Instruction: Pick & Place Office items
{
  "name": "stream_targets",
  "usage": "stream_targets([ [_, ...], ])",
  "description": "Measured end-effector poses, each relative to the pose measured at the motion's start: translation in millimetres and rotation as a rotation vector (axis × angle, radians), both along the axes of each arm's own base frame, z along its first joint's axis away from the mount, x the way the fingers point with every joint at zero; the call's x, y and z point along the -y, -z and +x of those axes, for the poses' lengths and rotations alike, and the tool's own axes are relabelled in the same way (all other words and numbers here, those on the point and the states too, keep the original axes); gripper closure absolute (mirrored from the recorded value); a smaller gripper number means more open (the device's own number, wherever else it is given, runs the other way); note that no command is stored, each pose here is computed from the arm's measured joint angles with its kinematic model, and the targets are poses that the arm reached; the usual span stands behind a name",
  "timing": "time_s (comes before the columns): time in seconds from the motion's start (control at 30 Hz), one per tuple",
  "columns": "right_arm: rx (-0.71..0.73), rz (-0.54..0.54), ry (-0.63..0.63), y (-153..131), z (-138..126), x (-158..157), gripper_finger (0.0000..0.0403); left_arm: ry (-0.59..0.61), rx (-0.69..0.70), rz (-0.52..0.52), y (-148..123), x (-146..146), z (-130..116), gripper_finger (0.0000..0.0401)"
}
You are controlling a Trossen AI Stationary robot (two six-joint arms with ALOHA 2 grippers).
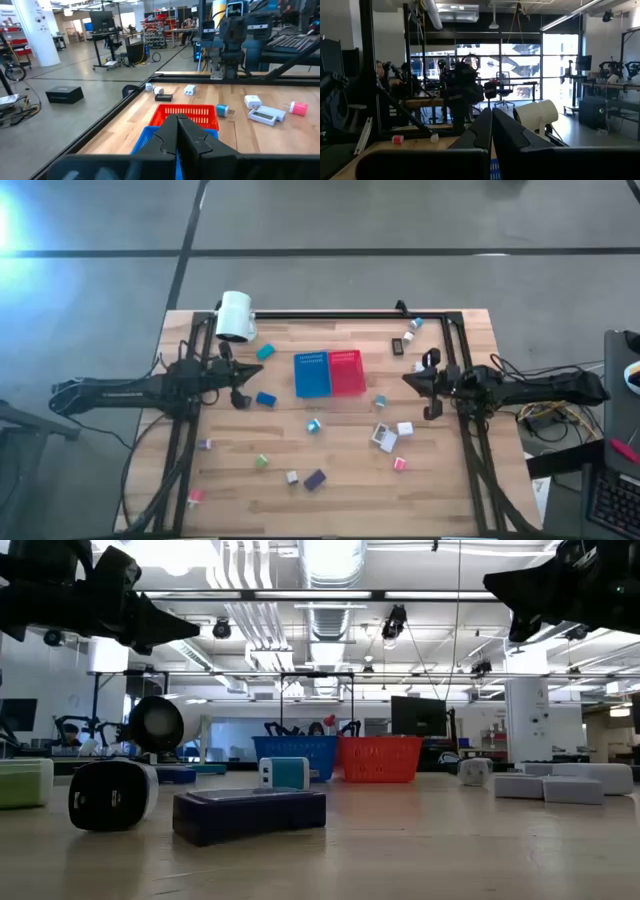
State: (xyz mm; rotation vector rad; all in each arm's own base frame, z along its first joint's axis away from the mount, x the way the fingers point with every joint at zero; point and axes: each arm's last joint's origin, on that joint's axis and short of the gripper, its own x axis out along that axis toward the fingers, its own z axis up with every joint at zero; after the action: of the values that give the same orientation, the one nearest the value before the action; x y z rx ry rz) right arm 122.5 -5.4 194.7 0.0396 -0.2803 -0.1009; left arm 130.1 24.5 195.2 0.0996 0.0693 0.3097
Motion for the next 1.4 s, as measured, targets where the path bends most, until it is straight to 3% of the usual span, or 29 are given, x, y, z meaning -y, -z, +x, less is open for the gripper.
stream_targets([
  [1.0, -0.008, -0.008, 0.035, 0.6, 0.1, 0.9, 0.0394, 0.004, 0.016, -0.020, 3.0, -0.4, 3.8, 0.0396],
  [1.4, -0.016, -0.063, 0.065, 0.6, 0.0, 1.3, 0.0394, 0.007, 0.032, 0.027, 0.6, -0.4, 3.8, 0.0396],
])
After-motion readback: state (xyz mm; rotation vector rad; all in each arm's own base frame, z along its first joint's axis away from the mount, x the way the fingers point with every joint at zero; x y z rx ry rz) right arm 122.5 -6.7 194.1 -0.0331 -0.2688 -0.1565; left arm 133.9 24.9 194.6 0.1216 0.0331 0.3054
